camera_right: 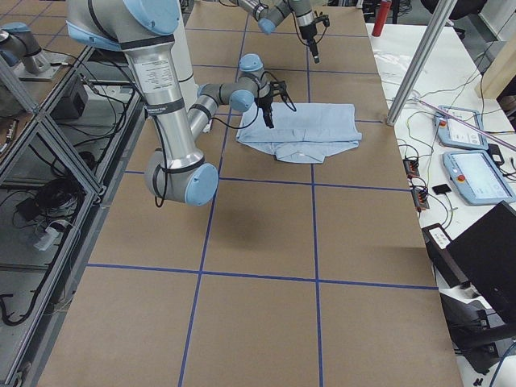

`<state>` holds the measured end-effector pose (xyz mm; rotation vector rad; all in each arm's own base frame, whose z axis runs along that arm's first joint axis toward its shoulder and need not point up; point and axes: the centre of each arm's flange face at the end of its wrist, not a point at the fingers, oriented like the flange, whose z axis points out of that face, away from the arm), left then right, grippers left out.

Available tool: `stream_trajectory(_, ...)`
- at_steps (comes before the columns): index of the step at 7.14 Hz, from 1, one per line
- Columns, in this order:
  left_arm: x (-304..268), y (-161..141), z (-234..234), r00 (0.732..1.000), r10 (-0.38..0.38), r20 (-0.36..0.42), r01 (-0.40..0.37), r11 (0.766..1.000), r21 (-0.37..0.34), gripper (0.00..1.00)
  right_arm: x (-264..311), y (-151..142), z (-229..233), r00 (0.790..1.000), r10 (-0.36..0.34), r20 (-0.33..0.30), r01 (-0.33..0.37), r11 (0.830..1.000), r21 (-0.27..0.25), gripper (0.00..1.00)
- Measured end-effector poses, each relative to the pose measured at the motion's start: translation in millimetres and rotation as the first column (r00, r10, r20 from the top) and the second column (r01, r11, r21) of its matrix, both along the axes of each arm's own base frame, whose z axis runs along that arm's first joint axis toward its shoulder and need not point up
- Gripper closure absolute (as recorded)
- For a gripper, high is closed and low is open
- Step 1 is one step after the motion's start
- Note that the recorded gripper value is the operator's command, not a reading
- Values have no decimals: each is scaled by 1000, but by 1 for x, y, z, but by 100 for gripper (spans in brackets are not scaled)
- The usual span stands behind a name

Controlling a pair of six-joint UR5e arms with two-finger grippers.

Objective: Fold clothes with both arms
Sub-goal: 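Lower the right gripper onto the shirt beside the collar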

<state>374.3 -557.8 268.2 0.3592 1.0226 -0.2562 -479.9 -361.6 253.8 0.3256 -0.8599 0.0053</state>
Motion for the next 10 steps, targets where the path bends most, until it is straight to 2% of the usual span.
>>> stream_trajectory(2, 1, 1, 0, 1000, 2, 0, -2, 1000, -1, 0, -39, 25, 10, 992, -47, -114, 54, 997, 54, 0)
stream_trajectory(5, 5, 1, 4, 1000, 6, 0, -6, 1000, -1, 0, -66, 40, 37, 968, -104, -228, 126, 988, 84, 0)
stream_trajectory(10, 7, 2, 4, 1000, 7, 0, -7, 1000, 0, 0, -74, 45, 49, 956, -136, -260, 163, 983, 84, 0)
